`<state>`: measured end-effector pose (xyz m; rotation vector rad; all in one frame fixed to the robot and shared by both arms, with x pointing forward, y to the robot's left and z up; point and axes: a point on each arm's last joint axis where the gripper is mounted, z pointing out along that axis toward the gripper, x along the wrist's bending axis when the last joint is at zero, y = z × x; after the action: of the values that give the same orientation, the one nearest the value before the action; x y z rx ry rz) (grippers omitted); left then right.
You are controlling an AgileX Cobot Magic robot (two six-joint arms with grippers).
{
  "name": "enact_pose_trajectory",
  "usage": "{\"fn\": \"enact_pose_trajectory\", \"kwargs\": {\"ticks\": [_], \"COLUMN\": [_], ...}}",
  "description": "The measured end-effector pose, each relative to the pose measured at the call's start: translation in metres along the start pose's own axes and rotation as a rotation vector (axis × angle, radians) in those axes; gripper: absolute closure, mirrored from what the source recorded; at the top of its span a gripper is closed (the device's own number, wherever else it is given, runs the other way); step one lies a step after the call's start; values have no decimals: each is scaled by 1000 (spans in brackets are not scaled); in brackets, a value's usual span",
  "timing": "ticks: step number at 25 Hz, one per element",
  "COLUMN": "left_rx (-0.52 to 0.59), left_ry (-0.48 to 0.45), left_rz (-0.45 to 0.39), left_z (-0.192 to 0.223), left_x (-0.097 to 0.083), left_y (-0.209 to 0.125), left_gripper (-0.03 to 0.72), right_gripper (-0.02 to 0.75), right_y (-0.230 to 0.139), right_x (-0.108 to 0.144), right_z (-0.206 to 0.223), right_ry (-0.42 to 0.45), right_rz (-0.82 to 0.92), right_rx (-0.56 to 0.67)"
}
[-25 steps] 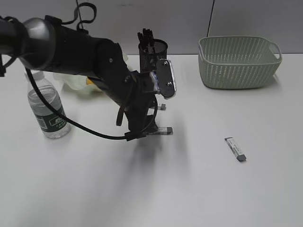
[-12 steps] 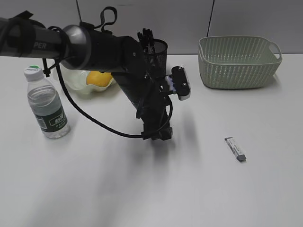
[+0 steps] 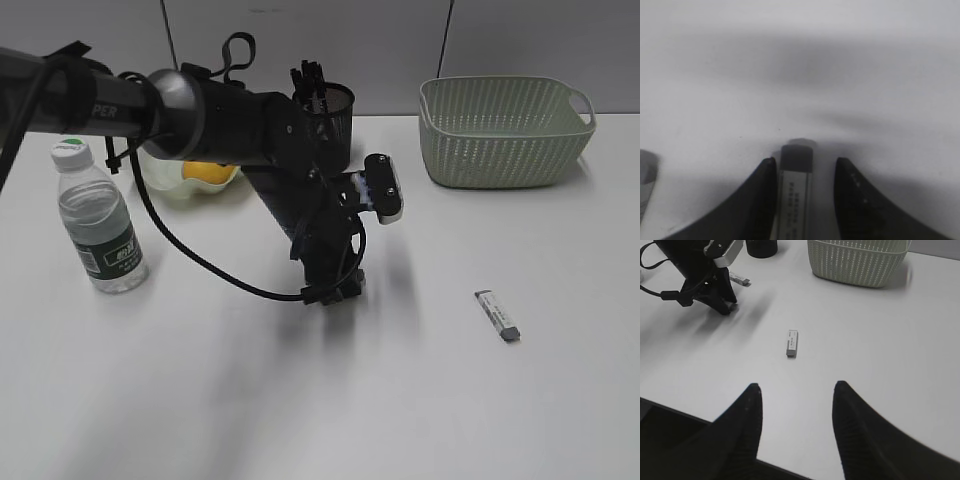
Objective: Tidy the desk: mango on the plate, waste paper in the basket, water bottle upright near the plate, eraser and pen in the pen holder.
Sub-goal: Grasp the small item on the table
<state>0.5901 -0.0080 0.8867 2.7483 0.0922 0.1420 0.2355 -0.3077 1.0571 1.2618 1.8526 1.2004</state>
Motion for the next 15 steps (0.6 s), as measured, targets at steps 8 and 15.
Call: {"fn": "enact_pose_trajectory", "kwargs": {"ticks": [8, 15], "left_rx": [-21, -177], "left_ry": [34, 249], "left_rz": [-24, -107], "left_z": [1, -42], "left_x": [5, 36], "left_y": [0, 7], "left_gripper": [546, 546], "right_gripper": [368, 369], "right_y": [0, 0], "right_x": [0, 0], "right_z": [0, 0], "right_ry": [0, 0], "right_rz": [0, 0], "right_rx": [0, 0]}}
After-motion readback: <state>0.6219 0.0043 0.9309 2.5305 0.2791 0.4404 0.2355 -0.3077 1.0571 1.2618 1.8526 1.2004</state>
